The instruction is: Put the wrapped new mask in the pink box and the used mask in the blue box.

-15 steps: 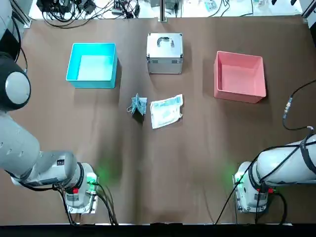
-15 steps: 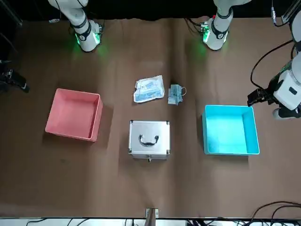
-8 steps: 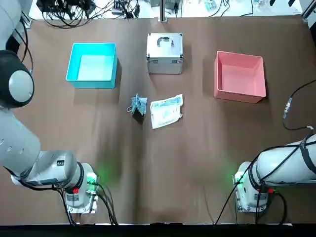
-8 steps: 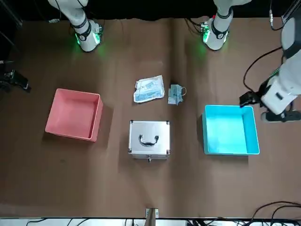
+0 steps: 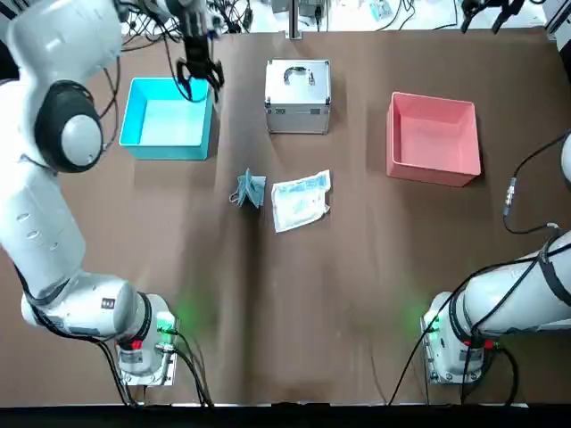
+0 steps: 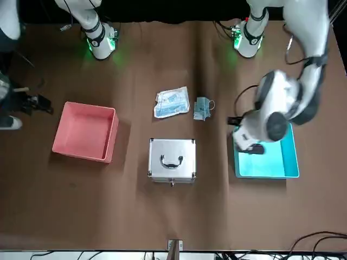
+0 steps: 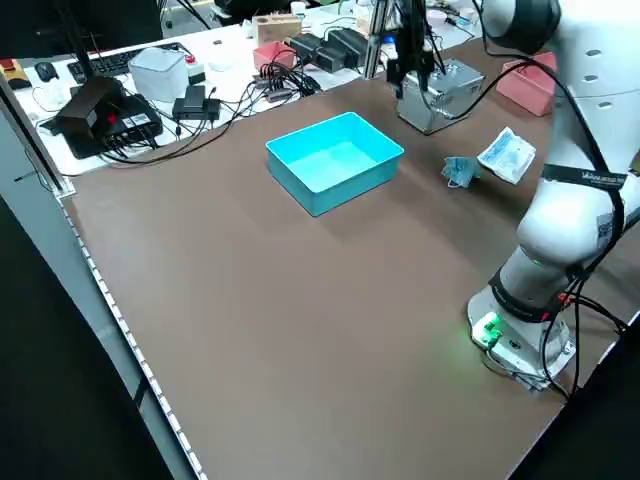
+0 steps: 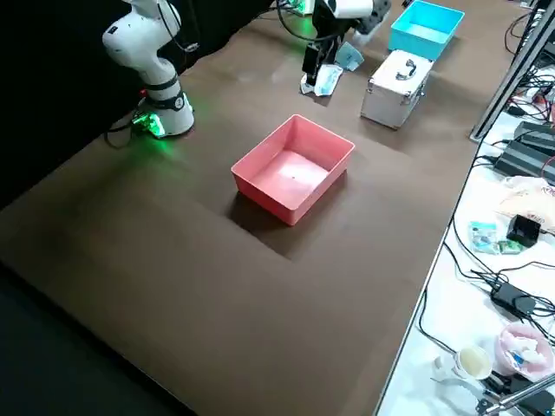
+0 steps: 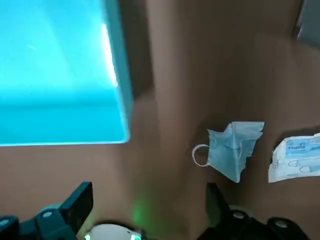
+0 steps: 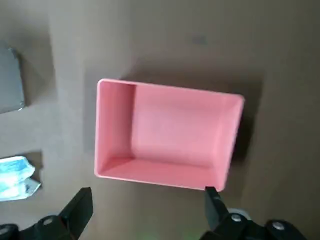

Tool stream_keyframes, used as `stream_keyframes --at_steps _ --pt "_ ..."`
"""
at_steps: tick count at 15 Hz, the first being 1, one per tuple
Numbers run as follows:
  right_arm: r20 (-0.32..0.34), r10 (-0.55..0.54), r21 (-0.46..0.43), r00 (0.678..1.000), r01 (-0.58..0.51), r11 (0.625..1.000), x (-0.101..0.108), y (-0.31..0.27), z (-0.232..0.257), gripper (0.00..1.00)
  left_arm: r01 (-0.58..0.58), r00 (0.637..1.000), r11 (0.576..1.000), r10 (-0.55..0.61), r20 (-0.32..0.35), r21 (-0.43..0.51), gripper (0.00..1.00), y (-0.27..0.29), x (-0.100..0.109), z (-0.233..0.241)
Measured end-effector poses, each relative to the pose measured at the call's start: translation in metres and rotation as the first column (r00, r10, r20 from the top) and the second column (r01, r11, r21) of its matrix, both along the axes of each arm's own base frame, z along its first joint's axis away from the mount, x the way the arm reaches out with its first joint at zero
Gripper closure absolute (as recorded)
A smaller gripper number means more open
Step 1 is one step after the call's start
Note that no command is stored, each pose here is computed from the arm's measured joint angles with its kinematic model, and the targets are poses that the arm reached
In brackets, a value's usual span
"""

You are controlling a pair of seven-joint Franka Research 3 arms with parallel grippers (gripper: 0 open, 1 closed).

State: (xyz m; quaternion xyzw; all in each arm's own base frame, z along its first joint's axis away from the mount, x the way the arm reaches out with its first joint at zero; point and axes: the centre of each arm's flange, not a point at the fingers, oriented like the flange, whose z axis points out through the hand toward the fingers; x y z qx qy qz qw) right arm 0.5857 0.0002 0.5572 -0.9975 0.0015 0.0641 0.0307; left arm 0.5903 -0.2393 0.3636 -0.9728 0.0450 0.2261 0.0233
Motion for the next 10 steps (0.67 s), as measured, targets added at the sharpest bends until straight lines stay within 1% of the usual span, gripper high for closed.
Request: stream_keyframes --at_steps 2,3,4,5,7,10 --pt "-0.041 -0.006 0.066 0.999 0.008 0.998 0.0 0.017 -0.02 0.01 0.014 0.998 1.0 -0.014 -0.064 0.004 0.01 -0.02 -0.015 -0.031" --pt "-0.064 -0.009 0.089 0.998 0.015 0.996 -0.001 0.026 -0.031 0.01 0.015 0.996 1.0 -0.015 -0.083 -0.002 0.01 -0.026 -0.023 -0.042" --pt "-0.084 -0.012 0.107 0.996 0.021 0.994 -0.003 0.036 -0.043 0.01 0.009 0.996 1.0 -0.01 -0.085 -0.008 0.01 -0.032 -0.03 -0.051" --pt "-0.099 -0.018 0.126 0.995 0.031 0.992 -0.004 0.048 -0.057 0.01 -0.002 0.997 1.0 0.001 -0.072 -0.014 0.01 -0.041 -0.038 -0.061" --pt "-0.129 -0.028 0.191 0.991 0.052 0.98 -0.009 0.072 -0.088 0.01 -0.037 0.999 0.999 0.036 -0.016 -0.03 0.02 -0.068 -0.06 -0.08" --pt "-0.169 -0.044 0.289 0.985 0.092 0.953 -0.02 0.112 -0.142 0.01 -0.064 0.997 0.997 0.067 0.049 -0.052 0.03 -0.101 -0.103 -0.106"
